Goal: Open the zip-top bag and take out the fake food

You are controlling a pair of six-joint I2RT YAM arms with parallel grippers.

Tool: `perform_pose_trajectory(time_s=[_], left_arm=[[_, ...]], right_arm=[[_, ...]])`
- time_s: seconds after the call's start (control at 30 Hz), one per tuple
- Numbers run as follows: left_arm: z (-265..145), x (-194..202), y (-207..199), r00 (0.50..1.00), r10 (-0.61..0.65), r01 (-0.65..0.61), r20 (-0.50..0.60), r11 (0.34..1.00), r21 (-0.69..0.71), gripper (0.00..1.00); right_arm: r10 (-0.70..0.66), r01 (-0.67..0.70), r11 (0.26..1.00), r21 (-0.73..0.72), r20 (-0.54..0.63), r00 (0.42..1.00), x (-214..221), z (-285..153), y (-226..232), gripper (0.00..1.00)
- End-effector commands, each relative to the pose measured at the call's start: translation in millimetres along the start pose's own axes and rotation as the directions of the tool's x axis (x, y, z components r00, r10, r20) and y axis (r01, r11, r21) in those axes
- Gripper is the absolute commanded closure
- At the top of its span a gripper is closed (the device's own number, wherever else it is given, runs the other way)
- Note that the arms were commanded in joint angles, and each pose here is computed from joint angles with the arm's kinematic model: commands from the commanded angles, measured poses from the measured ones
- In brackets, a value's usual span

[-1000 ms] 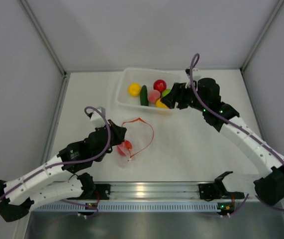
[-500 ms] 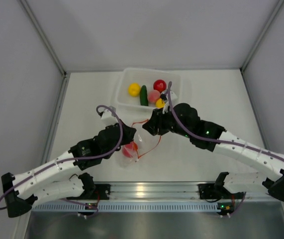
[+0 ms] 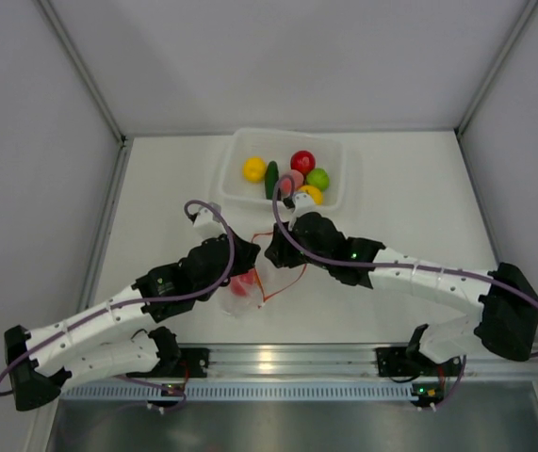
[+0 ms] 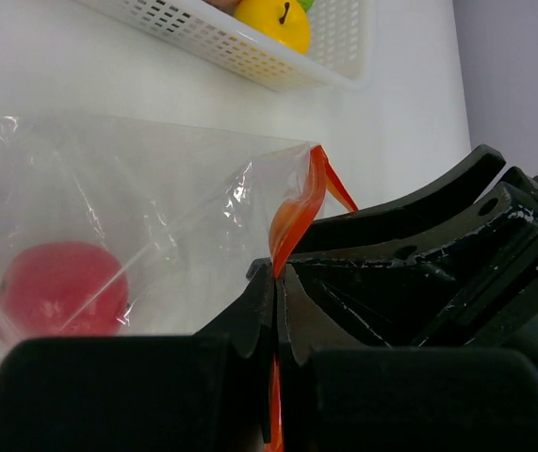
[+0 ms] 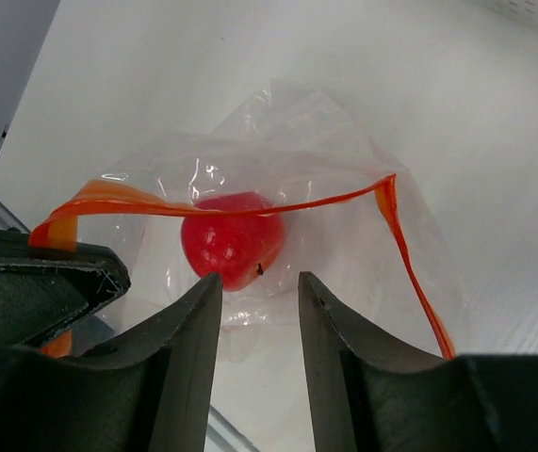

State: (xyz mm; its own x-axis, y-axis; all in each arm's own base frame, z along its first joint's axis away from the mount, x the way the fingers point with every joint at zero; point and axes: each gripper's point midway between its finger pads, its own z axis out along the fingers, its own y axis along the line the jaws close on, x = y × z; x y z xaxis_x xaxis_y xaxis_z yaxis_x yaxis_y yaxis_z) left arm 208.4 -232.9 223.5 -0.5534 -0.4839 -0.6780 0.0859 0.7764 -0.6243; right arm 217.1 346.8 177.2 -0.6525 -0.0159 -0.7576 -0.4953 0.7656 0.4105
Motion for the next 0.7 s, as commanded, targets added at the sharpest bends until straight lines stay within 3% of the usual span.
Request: perform_pose_trajectory(time_s=[0.0,0.2,0.5,0.67], left_arm=[[0.5,-6.2,-10.6,0.999,-0.039,0.038,0.021,0.998,0.04,1.0],[-1.6,-7.8,-17.4,0.998,-0.061,0.06,0.017,0.996,0.068,1.0],[-10.3,-15.2,-0.2,0.992,-0.098,0.093,0.074,0.994,0.057,1.0],[-15.6,-17.9,6.3,0.991,-0.1,0.094,0.093,0.994,0.062,1.0]], right_arm=[[0.028,-0.023,0.998,-0.052,0.101,0.995,-21.8,5.8,25.6,0.62],[0.081,-0.075,0.996,-0.052,0.118,0.99,-11.9,26.4,31.0,0.73],[0.146,-0.128,0.984,-0.126,0.152,0.978,-6.0,47.8,55.7,0.75],[0.13,-0.118,0.989,-0.09,0.134,0.982,10.1,69.6,51.1,0.75]])
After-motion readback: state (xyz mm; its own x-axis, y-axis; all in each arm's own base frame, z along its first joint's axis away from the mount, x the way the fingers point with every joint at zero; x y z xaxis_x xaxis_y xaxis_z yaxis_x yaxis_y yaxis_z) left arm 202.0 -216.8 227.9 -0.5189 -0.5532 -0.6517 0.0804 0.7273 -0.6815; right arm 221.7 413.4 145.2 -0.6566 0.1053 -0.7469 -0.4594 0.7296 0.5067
